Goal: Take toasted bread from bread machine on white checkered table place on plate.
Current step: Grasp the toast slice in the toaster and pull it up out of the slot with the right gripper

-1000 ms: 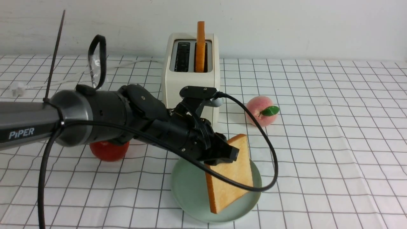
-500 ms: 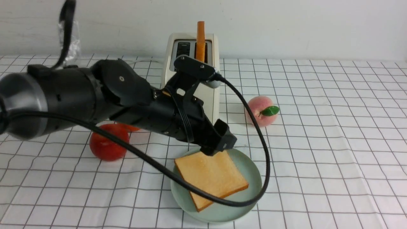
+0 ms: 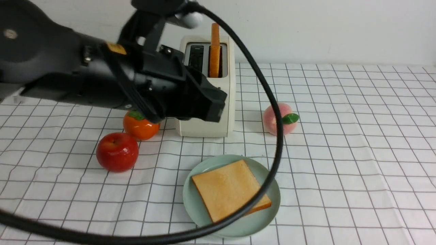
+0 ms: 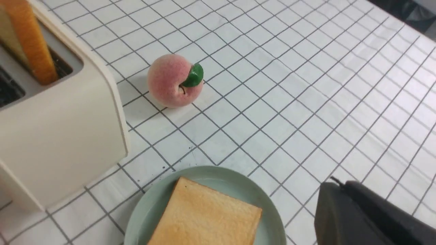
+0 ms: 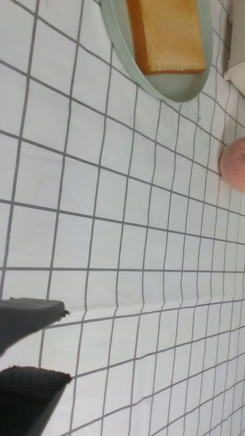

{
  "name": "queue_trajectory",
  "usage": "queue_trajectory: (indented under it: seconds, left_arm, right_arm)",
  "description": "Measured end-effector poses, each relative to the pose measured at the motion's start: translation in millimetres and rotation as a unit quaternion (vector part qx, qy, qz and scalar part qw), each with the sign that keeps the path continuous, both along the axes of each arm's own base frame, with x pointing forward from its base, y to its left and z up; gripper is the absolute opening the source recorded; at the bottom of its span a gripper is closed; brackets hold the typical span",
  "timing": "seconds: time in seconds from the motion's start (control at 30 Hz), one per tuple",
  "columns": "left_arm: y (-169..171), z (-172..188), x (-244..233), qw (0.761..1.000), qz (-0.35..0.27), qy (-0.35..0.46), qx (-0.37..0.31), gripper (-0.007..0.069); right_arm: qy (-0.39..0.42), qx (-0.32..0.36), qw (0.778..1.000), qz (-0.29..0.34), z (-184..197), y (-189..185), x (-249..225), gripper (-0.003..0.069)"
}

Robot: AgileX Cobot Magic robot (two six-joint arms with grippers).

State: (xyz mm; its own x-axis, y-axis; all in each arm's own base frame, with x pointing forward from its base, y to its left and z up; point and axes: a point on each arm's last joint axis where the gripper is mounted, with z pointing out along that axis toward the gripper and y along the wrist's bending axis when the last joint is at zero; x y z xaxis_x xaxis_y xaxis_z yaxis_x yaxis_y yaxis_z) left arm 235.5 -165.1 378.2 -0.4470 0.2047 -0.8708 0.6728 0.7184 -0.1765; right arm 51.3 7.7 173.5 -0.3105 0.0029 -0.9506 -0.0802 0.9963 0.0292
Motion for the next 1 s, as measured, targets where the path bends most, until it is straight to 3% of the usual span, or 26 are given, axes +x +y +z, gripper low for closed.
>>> queue_trajectory:
  seconds: [0.23,0.5,0.6,0.7,0.73,0.8,0.87,1.0]
  left_arm:
    - [36.7,4.2,-30.5,0.993,0.117,-0.002,-0.031,-0.0013]
    - [63.7,-19.1,-59.7,0.98,0.16,-0.09,-0.078,-0.0013]
    - [71.8,-25.9,-73.4,0.977,0.161,-0.104,-0.089,-0.0013]
    - [76.0,-29.6,-80.7,0.978,0.161,-0.099,-0.086,-0.0013]
    - [78.2,-30.6,-84.4,0.978,0.161,-0.097,-0.085,-0.0013]
    - [80.4,-30.6,-88.2,0.978,0.161,-0.097,-0.085,-0.0013]
    - [81.1,-30.5,-89.3,0.978,0.161,-0.1,-0.084,-0.0013]
    - [81.1,-31.2,-89.3,0.979,0.161,-0.098,-0.082,-0.0013]
  right_arm:
    - [0.0,0.0,1.0,0.0,0.0,0.0,0.0,0.0239]
    - [-0.01,-0.054,0.998,-0.001,0.7,-3.2,0.7,0.0239]
    - [-0.022,0.046,0.999,-0.018,1.9,-0.8,1.8,0.0239]
    - [-0.028,0.182,0.982,-0.035,5.1,2.6,2.6,0.0239]
    - [-0.031,0.273,0.96,-0.047,8.1,4.3,3.0,0.0239]
    - [-0.038,0.375,0.925,-0.058,12.4,5.4,3.5,0.0239]
    - [-0.054,0.438,0.895,-0.066,17.2,4.5,4.2,0.0239]
    - [-0.091,0.492,0.862,-0.079,25.1,0.2,4.9,0.0239]
